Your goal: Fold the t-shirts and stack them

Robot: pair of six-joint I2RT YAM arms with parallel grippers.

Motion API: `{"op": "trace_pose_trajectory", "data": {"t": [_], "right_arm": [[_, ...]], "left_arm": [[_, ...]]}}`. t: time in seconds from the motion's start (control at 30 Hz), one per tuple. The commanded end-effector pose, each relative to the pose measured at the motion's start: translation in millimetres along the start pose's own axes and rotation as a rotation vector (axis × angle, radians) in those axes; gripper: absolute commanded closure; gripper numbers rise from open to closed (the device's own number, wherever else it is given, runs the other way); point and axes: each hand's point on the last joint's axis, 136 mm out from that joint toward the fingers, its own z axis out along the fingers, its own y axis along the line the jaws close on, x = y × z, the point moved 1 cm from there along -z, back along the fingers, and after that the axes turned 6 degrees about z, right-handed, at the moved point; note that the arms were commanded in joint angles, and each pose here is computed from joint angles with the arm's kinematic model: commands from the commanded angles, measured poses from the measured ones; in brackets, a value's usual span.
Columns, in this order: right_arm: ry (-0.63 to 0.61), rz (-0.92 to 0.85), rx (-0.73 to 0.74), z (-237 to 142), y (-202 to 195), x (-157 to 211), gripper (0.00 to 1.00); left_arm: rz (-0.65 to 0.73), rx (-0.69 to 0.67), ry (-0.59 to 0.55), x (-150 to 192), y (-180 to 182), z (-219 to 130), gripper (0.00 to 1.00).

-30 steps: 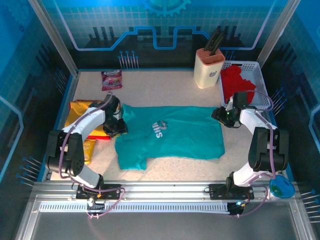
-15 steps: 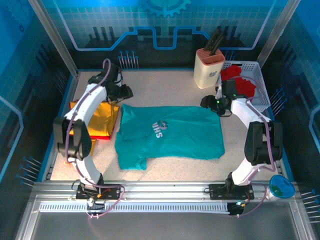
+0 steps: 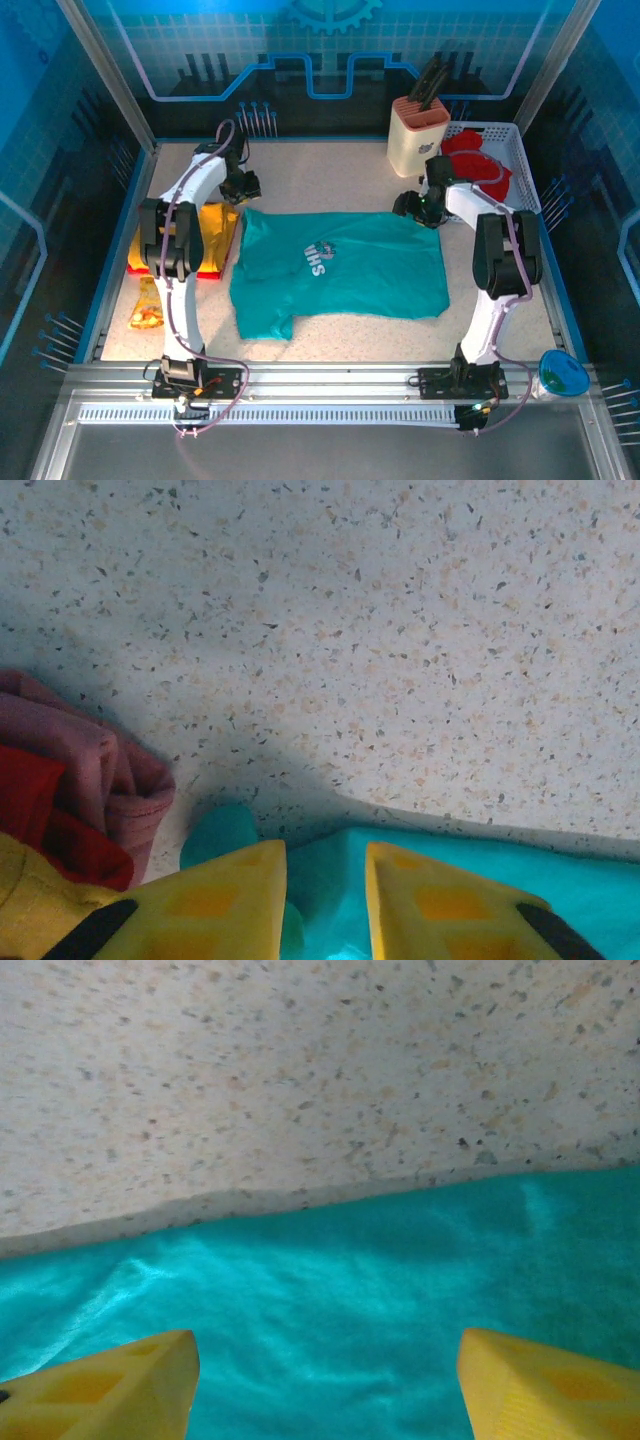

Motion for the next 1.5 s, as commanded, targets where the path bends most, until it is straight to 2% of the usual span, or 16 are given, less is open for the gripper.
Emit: {"op": "trace_pose_trajectory", "data": {"t": [0.0, 0.43, 0.6, 0.67, 0.8, 1.2, 1.47], "right_arm": [[0.034, -0.023, 0.065, 10, -6, 5, 0.3], [0.072, -0.027, 0.131, 26, -20, 11, 0.3], [0.074, -0.028, 0.144, 26, -21, 10, 0.3], [0.078, -0.027, 0.163, 27, -25, 10, 0.3], [0.083, -0.01, 0.211, 25, -33, 10, 0.36], [0.037, 0.083, 0.297, 15, -60, 8, 0.44], [0.032, 0.096, 0.304, 13, -65, 11, 0.44]], "left_arm": [[0.018, -0.037, 0.037, 5, 7, 8, 0.74], [0.025, -0.062, 0.094, 25, 15, 15, 0.69], [0.025, -0.074, 0.111, 27, 18, 22, 0.79], [0.023, -0.084, 0.103, 26, 20, 22, 0.9], [0.025, -0.094, 0.094, 23, 23, 20, 1.0], [-0.05, -0.135, 0.026, 18, 54, 12, 1.0], [-0.112, -0.132, -0.04, -10, 74, 20, 1.0]]}}
